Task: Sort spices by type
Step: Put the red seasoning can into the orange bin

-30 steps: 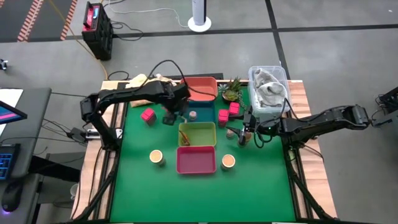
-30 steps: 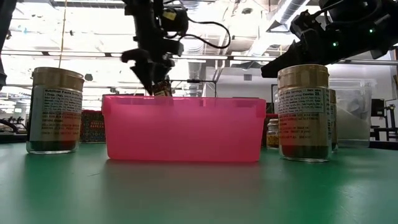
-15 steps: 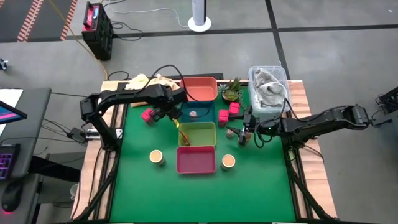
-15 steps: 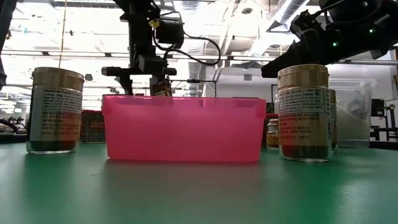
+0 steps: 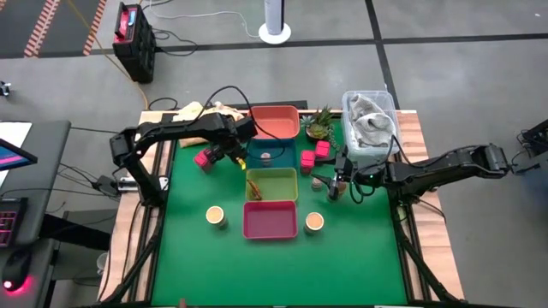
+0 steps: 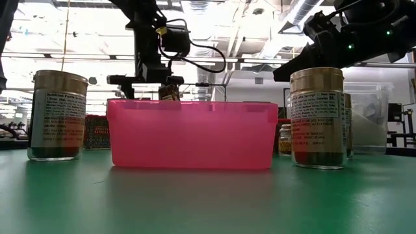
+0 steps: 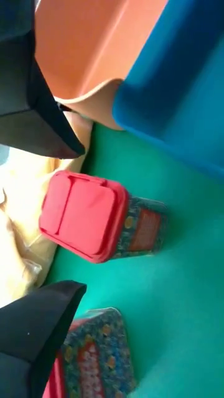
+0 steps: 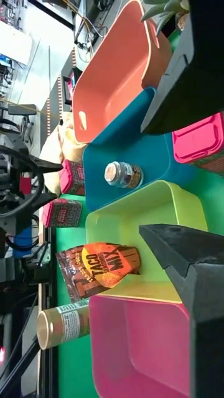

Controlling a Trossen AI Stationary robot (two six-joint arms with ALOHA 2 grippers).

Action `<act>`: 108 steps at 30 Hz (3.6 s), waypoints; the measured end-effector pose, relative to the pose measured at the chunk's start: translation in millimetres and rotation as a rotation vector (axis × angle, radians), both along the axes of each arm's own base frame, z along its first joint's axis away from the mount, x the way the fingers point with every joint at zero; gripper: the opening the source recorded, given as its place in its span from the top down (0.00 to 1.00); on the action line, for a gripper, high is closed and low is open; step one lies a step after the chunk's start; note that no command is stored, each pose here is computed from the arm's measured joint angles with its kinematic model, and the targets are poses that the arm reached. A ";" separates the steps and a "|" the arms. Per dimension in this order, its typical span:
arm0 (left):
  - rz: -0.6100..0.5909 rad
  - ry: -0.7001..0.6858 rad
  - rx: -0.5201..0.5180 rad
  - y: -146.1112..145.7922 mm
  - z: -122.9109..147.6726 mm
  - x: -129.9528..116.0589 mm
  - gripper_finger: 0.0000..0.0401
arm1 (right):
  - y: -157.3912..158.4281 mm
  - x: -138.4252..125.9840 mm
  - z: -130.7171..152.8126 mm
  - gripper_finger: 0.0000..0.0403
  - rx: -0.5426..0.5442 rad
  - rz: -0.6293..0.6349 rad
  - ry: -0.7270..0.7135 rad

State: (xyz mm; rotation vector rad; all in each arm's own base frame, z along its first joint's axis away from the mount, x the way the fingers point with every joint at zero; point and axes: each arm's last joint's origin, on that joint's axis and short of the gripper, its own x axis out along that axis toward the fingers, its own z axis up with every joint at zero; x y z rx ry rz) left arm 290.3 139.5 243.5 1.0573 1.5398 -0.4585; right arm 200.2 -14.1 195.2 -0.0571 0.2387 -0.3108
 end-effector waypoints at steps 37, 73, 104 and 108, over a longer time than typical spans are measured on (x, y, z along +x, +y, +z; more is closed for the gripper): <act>0.006 0.015 -0.130 37.6 -25.6 -5.1 0.46 | -0.2 -0.2 -0.6 0.32 -0.006 0.000 0.009; 0.569 -0.347 -0.170 31.8 77.1 14.3 0.47 | 0.5 -0.1 -0.5 0.32 0.000 0.002 0.005; -0.038 -0.228 0.153 93.9 37.6 58.6 0.46 | 0.3 0.0 -0.3 0.32 -0.004 0.003 0.004; -0.300 -0.127 0.171 95.1 37.2 57.7 0.46 | 0.3 0.0 -0.3 0.32 -0.007 0.003 0.004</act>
